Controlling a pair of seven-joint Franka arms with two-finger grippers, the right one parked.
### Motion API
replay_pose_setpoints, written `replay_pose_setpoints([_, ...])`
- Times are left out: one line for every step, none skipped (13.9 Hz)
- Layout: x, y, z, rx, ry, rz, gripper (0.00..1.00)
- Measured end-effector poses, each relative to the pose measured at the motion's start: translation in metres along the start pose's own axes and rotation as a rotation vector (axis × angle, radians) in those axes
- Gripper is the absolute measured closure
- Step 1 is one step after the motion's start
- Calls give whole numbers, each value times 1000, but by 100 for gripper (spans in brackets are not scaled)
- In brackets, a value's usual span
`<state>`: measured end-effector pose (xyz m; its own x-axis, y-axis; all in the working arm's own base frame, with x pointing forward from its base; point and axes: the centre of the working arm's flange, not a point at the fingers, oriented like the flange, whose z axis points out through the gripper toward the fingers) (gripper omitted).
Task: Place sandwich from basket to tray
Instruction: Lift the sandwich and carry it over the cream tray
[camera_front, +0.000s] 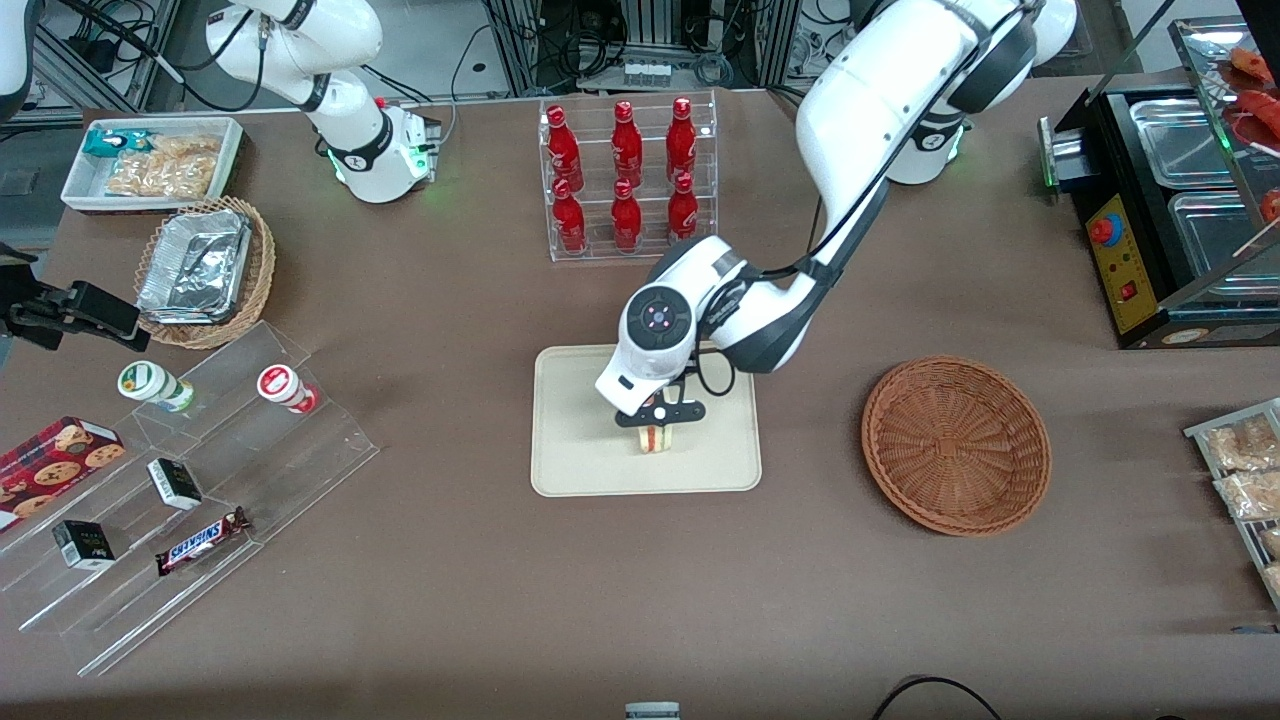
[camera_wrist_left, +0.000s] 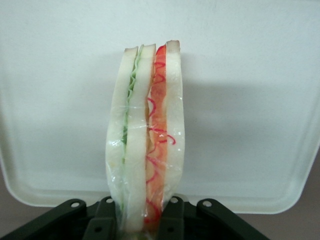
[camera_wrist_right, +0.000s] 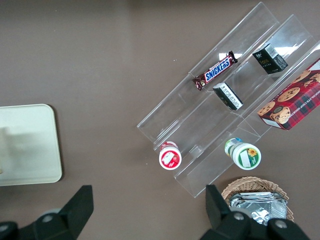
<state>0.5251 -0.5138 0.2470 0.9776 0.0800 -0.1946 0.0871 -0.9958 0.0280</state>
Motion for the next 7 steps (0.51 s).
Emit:
replay_pose_setpoints([3, 3, 9, 0, -7, -1, 78])
replay_pose_setpoints([6, 4, 15, 0, -11, -1, 77])
replay_pose_setpoints([7, 6, 19, 0, -14, -1, 77])
replay_pose_setpoints([7, 6, 20, 0, -15, 0, 71])
replay_pose_setpoints([8, 7, 18, -2, -13, -1, 61])
replay_pose_setpoints([9, 7, 15, -4, -10, -2, 52])
replay_pose_setpoints([11, 6, 12, -3, -3, -3, 41])
